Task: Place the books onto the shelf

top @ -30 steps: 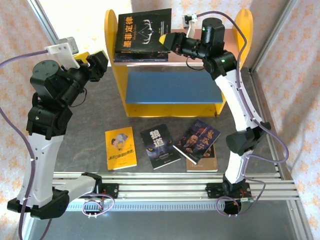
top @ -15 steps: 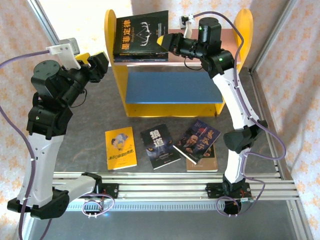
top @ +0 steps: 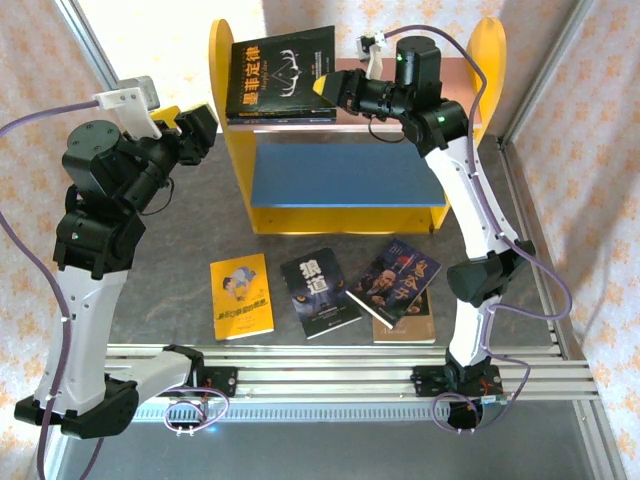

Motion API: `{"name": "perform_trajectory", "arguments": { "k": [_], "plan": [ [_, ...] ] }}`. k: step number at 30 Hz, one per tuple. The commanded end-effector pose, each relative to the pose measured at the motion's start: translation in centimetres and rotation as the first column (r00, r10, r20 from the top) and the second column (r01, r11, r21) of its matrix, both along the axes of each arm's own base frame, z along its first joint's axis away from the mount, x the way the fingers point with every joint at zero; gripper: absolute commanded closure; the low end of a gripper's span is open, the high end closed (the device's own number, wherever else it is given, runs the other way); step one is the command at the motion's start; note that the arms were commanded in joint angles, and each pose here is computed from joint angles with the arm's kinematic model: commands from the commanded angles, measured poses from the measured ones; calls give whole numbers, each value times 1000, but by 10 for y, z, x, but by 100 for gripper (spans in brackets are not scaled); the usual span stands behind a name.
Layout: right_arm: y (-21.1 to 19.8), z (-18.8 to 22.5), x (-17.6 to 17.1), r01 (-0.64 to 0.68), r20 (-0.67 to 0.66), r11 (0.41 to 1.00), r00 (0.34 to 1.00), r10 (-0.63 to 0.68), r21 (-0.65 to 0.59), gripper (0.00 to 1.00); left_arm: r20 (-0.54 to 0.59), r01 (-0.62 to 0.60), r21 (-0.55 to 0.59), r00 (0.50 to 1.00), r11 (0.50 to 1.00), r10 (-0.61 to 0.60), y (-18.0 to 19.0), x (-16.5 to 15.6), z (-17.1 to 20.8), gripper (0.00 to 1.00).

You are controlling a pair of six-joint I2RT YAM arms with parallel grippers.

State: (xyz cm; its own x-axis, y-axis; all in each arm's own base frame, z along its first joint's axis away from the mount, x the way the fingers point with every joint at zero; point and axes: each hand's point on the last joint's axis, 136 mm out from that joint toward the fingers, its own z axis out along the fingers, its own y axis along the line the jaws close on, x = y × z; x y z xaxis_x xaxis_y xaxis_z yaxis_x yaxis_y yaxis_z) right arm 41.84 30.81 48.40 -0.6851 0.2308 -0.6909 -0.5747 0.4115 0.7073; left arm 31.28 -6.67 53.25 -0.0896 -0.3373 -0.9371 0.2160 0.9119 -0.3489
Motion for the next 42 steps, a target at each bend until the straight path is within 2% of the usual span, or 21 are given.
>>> {"name": "perform_trajectory", "arguments": {
  "k": [1,7,10,14,28,37,42],
  "plan": [
    [-4,48,-27,-46,150,998,988,38,48,100,22,2,5,1000,1000,-2,2,-8,5,35],
    [-6,46,-28,-36,146,999,989,30,38,100,28,5,-5,1000,1000,-5,1,-8,7,35],
    [-7,43,-25,-21,140,999,990,17,28,96,27,16,-14,1000,1000,-15,-1,-7,7,35],
    [-8,43,-23,-8,145,1000,989,4,24,86,27,18,-19,999,1000,-18,-1,-7,8,35],
    [-10,43,-17,22,156,1000,987,-21,-3,66,40,16,-26,999,1000,-15,1,-16,14,35],
    [-12,36,-8,60,152,998,987,-54,-33,57,41,24,-32,999,999,-23,0,-18,16,34],
    [-15,31,-1,86,152,995,985,-78,-50,52,9,81,-49,997,995,-81,-11,-11,10,33]
  ]
}}
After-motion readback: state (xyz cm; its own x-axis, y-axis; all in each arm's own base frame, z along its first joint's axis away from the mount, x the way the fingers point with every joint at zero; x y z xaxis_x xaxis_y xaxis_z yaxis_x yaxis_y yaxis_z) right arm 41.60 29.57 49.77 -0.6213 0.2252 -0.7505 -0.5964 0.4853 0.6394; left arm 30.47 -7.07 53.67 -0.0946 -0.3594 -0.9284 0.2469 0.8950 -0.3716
